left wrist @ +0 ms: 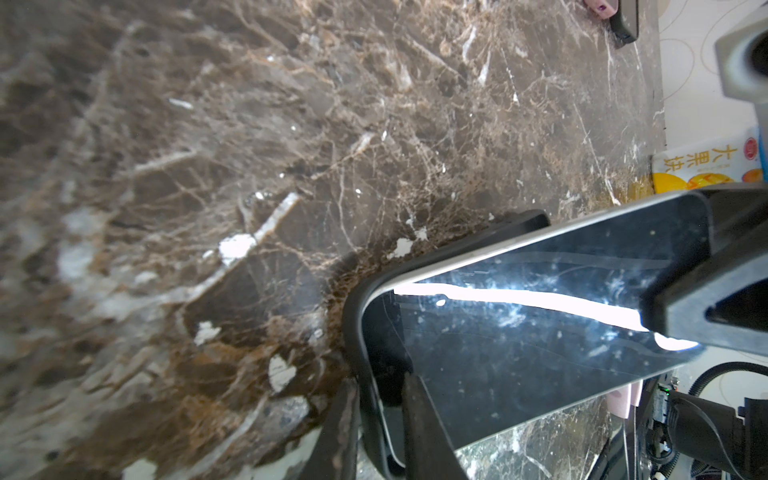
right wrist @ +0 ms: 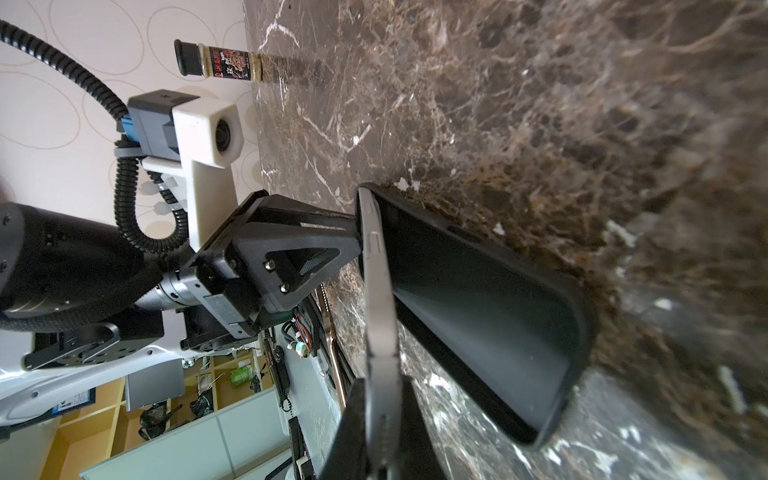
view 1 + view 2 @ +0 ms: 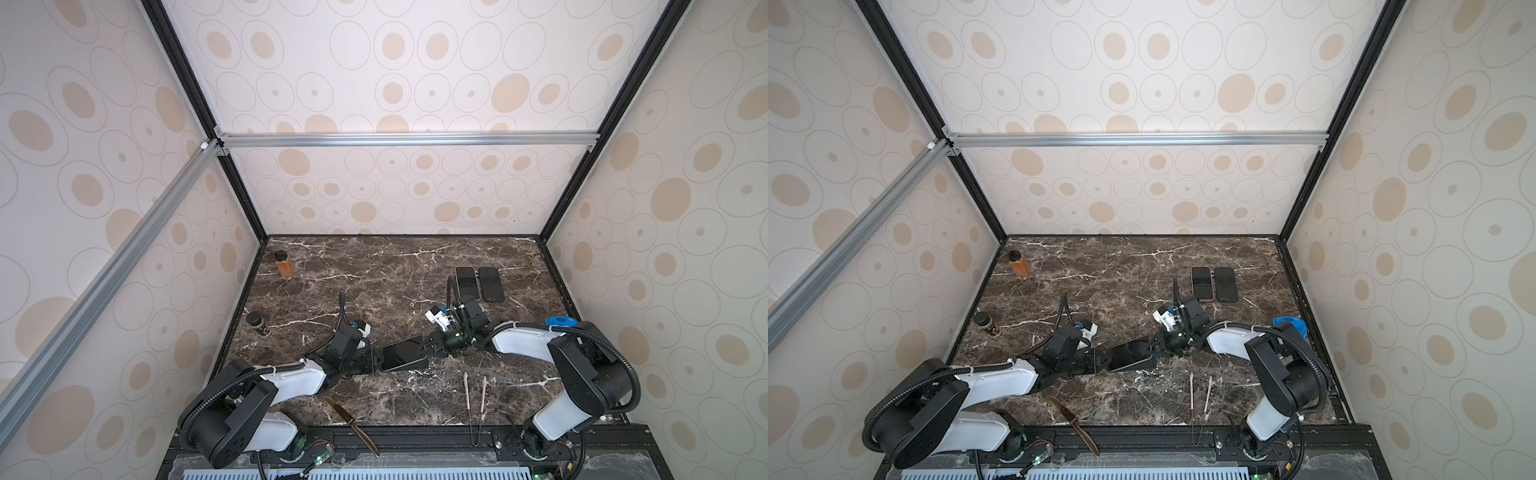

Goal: Put the phone into the phone case

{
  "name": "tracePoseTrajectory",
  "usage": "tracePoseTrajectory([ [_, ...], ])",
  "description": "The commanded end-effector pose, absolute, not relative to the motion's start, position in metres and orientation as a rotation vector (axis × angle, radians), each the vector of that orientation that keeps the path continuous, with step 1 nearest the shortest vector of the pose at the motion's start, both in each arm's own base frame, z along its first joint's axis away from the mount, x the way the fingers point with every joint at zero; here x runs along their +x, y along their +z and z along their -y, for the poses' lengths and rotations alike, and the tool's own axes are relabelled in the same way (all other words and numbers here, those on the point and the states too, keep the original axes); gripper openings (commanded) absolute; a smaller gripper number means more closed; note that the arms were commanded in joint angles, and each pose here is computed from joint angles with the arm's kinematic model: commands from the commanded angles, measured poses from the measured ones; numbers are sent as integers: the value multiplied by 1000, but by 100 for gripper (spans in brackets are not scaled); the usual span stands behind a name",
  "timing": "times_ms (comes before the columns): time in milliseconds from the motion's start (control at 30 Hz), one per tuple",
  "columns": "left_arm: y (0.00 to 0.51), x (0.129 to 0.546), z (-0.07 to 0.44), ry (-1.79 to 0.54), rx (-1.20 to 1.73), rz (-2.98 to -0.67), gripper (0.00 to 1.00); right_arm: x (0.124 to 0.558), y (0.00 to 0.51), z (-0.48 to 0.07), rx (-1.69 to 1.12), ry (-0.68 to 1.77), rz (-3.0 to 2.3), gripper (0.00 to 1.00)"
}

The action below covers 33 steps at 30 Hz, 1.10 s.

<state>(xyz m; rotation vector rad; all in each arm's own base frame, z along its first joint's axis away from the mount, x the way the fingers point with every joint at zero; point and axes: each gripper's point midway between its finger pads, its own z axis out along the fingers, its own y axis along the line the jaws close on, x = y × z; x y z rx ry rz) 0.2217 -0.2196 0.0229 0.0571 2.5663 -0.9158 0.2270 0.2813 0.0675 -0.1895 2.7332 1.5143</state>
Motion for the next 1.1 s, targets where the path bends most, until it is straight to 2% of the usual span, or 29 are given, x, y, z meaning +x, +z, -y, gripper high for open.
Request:
tracePoseTrajectory([
  [0, 47, 216, 250, -1128, 162, -2491, 21, 214, 31, -273, -86, 1381, -2887, 0],
  [300, 53, 213, 253, -1167, 180, -2470, 21, 214, 26, -273, -86, 1368, -2901, 0],
  [567, 43, 213, 247, -1118, 167, -2499, 21, 212, 14, -270, -90, 1295, -2944, 6],
  [1067, 27, 201, 241, -1097, 185, -2564, 16, 211, 7, -259, -197, 1014, -3035, 18],
])
